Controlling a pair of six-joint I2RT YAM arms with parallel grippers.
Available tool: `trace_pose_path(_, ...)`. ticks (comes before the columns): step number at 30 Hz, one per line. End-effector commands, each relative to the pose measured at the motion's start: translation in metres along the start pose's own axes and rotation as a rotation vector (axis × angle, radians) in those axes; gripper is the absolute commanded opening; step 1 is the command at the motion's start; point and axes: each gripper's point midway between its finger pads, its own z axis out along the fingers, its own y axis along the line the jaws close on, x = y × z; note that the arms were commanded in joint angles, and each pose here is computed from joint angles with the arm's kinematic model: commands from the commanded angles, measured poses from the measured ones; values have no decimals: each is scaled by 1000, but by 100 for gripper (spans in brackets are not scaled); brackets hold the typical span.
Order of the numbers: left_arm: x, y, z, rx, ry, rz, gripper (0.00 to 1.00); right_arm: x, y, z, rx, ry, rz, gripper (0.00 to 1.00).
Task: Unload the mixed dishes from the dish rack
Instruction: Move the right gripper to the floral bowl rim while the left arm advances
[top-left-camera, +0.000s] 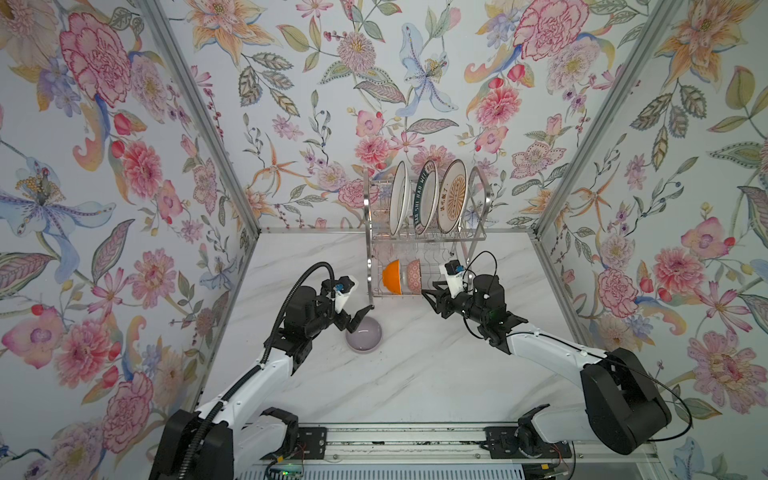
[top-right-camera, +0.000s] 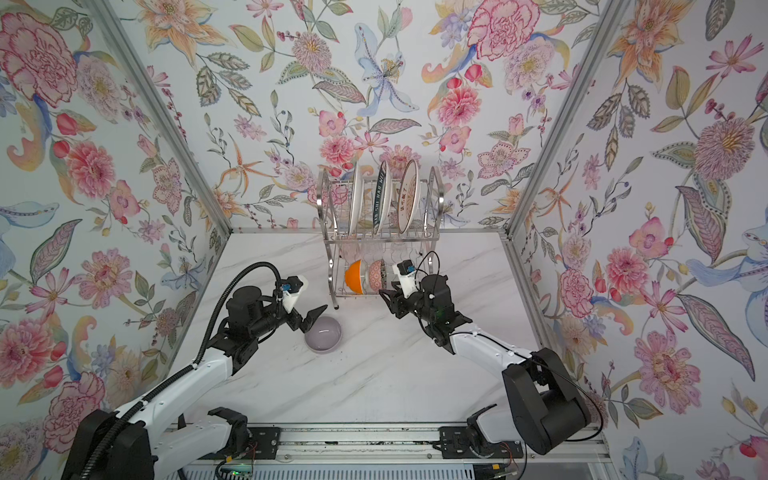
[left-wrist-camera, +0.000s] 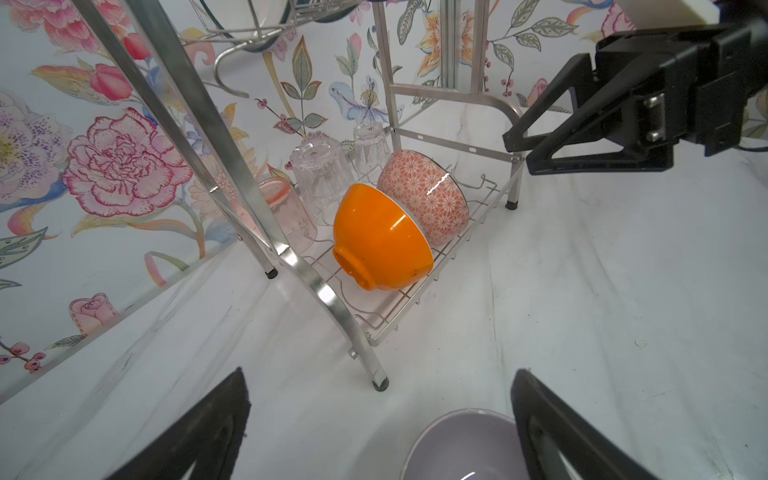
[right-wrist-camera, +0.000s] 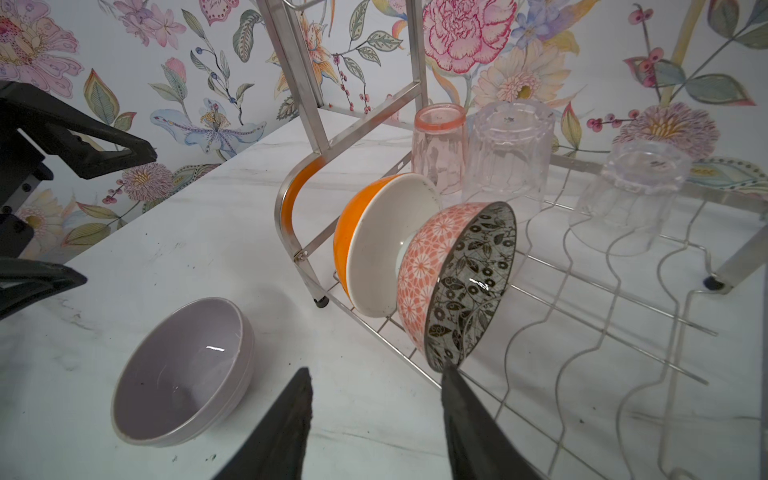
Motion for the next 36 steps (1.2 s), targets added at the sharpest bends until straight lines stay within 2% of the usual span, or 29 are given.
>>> trace_pose_path(1, -9, 0, 5, 22, -5, 55, 100, -19, 1, 8, -51, -52, 33, 51)
trace_pose_path(20, -18, 9, 12, -8, -32, 75, 99, -12, -19, 64, -86, -29, 162, 49)
trace_pose_path(36, -20, 14, 12, -29, -32, 91, 99, -6, -17, 85, -153, -40, 218, 46)
